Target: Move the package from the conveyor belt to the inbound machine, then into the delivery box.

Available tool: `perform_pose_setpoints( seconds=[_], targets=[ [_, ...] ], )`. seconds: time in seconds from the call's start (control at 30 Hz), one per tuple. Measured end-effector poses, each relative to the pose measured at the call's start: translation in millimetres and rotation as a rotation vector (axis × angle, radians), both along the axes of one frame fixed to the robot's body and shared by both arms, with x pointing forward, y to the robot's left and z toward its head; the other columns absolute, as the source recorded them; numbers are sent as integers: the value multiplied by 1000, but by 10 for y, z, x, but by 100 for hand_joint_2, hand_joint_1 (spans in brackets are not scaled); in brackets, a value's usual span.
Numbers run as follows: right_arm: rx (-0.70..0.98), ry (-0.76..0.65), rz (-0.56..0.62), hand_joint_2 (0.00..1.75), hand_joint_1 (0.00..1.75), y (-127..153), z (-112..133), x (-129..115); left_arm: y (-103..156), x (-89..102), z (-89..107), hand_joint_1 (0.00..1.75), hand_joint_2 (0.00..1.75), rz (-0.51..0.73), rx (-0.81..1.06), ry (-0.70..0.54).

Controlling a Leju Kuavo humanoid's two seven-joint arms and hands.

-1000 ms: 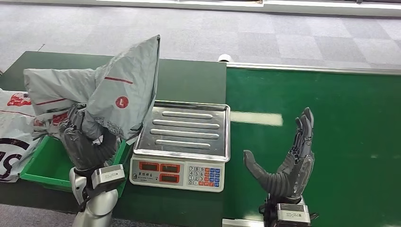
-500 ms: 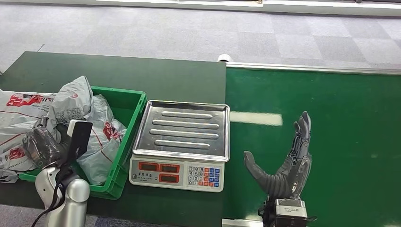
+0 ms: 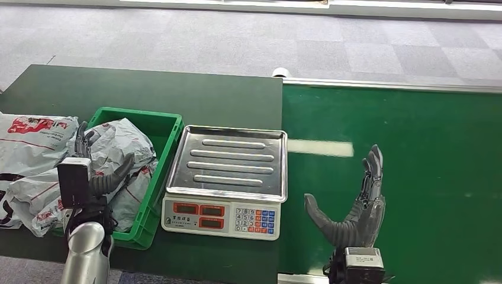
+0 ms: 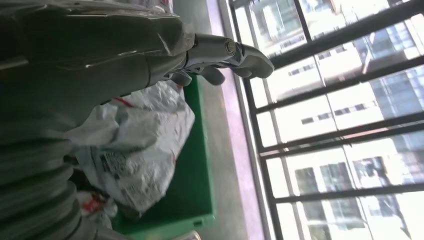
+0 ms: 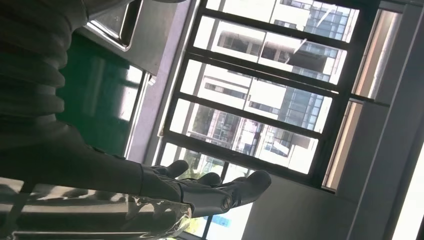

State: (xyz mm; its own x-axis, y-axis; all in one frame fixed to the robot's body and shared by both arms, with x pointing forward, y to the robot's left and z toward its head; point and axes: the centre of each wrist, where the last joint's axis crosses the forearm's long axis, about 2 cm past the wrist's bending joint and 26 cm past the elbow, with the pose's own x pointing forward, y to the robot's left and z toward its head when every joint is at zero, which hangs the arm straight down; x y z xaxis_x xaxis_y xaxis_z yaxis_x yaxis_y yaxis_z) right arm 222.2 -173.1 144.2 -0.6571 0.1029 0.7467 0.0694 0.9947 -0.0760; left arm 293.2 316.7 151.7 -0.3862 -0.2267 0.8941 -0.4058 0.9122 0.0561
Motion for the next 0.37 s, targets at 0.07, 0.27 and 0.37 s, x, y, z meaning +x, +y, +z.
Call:
perform_pose_setpoints(
  seconds=[0.07,0.27,0.37],
  targets=[
    [7,13,30,175,0,-1,-28,12,-43,-62,28,0,175,-132,-84,-91],
    [36,78,137,175,0,14,-117,84,-208,-334,168,0,175,-452,-286,-368],
    [42,125,175,175,0,15,-157,94,-323,-438,178,0,175,-442,-255,-372]
  ],
)
